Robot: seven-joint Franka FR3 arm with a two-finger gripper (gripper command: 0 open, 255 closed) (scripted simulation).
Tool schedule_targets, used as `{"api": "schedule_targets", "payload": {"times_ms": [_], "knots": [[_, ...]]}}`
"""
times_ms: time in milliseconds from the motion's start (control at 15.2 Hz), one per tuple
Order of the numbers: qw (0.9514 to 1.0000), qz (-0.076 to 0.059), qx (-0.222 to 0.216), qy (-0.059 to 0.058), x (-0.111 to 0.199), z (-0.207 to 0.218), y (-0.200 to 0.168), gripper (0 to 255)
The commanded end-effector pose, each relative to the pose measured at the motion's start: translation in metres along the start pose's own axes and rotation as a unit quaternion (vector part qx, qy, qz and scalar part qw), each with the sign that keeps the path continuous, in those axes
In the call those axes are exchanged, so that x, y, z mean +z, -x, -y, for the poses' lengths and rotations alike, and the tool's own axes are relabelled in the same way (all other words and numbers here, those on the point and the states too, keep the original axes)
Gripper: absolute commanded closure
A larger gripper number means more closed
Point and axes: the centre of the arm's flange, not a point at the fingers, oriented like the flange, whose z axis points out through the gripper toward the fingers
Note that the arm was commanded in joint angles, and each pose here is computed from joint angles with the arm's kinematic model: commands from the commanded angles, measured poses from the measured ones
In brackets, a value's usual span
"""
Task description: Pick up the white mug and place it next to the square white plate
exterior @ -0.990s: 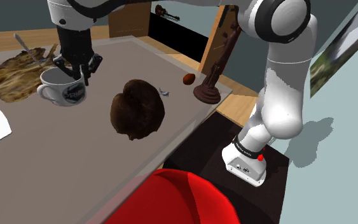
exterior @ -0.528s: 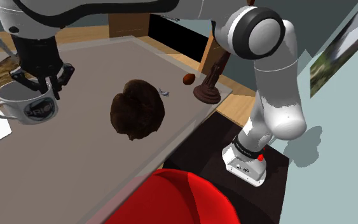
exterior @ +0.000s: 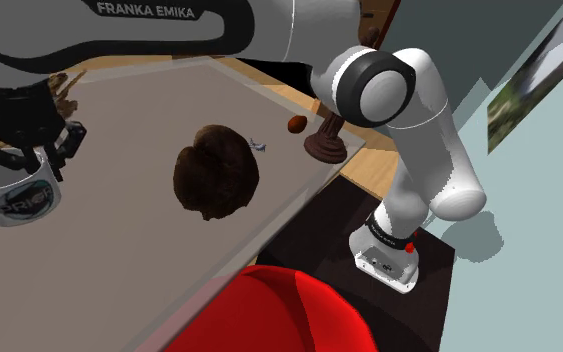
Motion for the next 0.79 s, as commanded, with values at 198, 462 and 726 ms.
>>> {"api": "schedule_targets", "payload": {"times_ms": [198, 462, 726], "knots": [[1.0000, 0.000, 0.000, 0.000, 0.026, -0.001, -0.001, 255], [1.0000, 0.000, 0.000, 0.000, 0.047, -0.002, -0.002, 255], [1.0000, 0.000, 0.000, 0.000, 0.070, -0.003, -0.003, 255]]}}
